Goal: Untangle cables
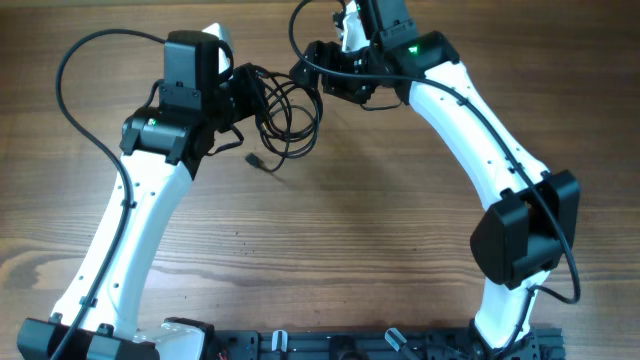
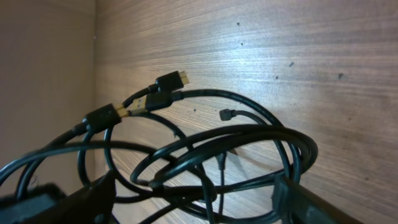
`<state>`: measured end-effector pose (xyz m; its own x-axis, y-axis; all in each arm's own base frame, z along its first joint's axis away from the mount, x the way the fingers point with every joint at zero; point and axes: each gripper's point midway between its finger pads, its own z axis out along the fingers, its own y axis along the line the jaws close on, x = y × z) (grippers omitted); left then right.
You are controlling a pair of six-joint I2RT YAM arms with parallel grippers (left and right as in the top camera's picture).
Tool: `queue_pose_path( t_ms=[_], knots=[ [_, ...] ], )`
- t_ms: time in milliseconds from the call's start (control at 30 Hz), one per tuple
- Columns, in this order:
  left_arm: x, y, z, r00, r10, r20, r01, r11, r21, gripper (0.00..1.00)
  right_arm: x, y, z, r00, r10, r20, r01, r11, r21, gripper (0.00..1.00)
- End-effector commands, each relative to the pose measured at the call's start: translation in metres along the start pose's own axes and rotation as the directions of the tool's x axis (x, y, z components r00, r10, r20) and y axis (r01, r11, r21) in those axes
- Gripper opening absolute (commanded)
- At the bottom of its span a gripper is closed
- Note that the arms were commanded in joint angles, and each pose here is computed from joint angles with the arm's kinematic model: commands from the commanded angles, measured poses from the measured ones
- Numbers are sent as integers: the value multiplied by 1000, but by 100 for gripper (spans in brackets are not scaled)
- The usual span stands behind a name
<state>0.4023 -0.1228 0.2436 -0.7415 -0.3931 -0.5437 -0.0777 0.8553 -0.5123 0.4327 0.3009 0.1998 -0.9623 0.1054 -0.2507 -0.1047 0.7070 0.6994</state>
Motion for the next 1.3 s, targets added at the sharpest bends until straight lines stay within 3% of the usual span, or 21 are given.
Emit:
queue_pose_path(
  t_ms=[0, 300, 633, 767, 900, 1000, 1067, 1100, 1267],
  knots=[
    [2, 0, 4, 1000, -14, -13, 14, 1000, 8, 4, 5, -5, 14, 990, 139, -30, -139, 990, -5, 91],
    [1, 0, 4, 1000, -13, -11, 13, 1000, 9, 4, 6, 9, 46, 963, 224, -147, -246, 956, -157, 91],
    [1, 0, 4, 1000, -13, -12, 13, 1000, 8, 4, 17, 7, 58, 954, 223, -202, -257, 952, -164, 81],
    [2, 0, 4, 1000, -13, -13, 14, 1000, 9, 4, 13, 1, 67, 961, 225, -158, -246, 960, -131, 72],
    [3, 1, 4, 1000, -14, -19, 14, 1000, 4, 4, 2, -20, 81, 986, 166, -32, -166, 986, -13, 56],
    [6, 3, 4, 999, -17, -31, 17, 1000, -5, 4, -3, -19, 83, 997, 73, 7, -73, 997, -6, 33],
    [8, 4, 4, 999, -19, -36, 18, 1000, -8, 4, -6, -17, 83, 1000, 12, 19, -12, 1000, -13, 8],
    [8, 5, 4, 999, -18, -39, 17, 1000, -11, 4, -8, -18, 82, 999, -28, 24, 29, 1000, -13, 4],
    [11, 28, 4, 999, -24, -33, 20, 992, -127, 4, -29, -32, 51, 987, -144, 65, 143, 990, 17, 4]
  ],
)
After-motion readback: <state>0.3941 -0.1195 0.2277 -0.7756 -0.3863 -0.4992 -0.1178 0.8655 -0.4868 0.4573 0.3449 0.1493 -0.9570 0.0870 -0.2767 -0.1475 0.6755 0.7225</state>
